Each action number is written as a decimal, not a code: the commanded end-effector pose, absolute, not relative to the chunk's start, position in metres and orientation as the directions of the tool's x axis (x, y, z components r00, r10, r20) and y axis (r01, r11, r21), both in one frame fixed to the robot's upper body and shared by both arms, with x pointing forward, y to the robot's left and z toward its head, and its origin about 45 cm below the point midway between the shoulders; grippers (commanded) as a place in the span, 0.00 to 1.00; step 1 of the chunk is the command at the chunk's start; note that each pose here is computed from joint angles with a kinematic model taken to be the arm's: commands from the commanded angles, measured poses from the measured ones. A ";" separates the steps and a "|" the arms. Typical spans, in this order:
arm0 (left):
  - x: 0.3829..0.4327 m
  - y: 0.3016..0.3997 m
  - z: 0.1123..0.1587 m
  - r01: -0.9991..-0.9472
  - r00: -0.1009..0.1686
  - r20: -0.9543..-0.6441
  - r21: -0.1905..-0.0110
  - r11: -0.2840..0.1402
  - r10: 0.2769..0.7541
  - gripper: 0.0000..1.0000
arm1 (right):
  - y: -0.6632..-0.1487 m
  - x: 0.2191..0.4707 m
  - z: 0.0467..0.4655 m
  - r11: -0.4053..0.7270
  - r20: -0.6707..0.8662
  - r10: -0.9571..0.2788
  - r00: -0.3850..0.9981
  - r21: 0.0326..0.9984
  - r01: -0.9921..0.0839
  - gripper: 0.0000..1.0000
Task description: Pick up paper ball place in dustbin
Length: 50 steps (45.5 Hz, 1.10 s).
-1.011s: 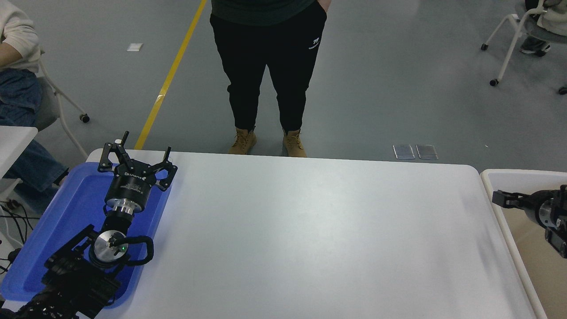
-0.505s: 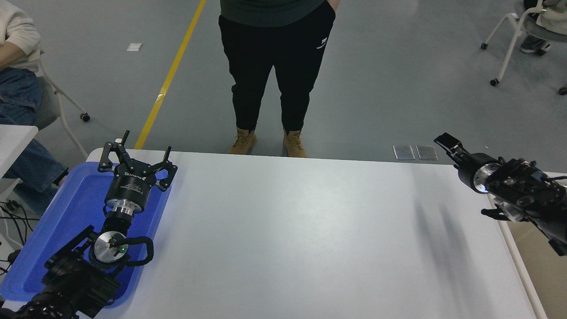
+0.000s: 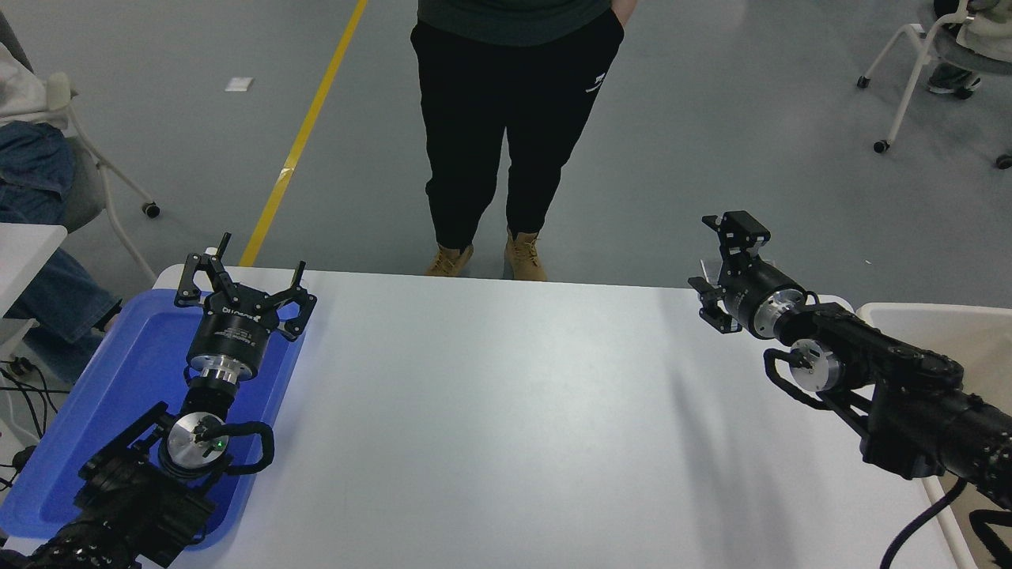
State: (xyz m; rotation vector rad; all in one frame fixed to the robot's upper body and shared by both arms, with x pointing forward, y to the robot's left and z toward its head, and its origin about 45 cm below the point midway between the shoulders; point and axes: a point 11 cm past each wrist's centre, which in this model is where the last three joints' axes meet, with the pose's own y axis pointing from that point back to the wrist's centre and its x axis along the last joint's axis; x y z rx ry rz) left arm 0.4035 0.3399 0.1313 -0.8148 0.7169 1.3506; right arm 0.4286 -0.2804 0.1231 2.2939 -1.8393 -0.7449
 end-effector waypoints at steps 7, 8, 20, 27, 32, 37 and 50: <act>0.4037 0.3397 0.1315 -0.995 0.096 -0.834 -0.090 0.038 0.543 1.00 | -0.275 0.402 0.103 -0.343 -0.593 -0.798 0.106 0.302 -0.889 1.00; 0.4037 0.3397 0.1315 -0.995 0.096 -0.834 -0.090 0.038 0.543 1.00 | -0.276 0.401 0.103 -0.339 -0.601 -0.793 0.100 0.298 -0.892 1.00; 0.4037 0.3396 0.1314 -0.995 0.096 -0.834 -0.089 0.039 0.543 1.00 | -0.283 0.388 0.091 -0.348 -0.640 -0.763 0.092 0.288 -0.892 1.00; 0.4036 0.3400 0.1316 -0.995 0.098 -0.833 -0.090 0.041 0.545 1.00 | -0.285 0.380 0.084 -0.351 -0.653 -0.753 0.085 0.288 -0.891 1.00; 0.4036 0.3400 0.1316 -0.995 0.098 -0.833 -0.090 0.041 0.545 1.00 | -0.287 0.377 0.083 -0.351 -0.665 -0.742 0.087 0.274 -0.895 1.00; 0.4036 0.3392 0.1314 -0.995 0.098 -0.834 -0.090 0.041 0.543 1.00 | -0.292 0.375 0.081 -0.329 -0.676 -0.734 0.068 0.266 -0.906 1.00; 0.4036 0.3400 0.1316 -0.995 0.098 -0.833 -0.090 0.041 0.545 1.00 | -0.299 0.372 0.080 -0.308 -0.697 -0.715 0.049 0.251 -0.918 1.00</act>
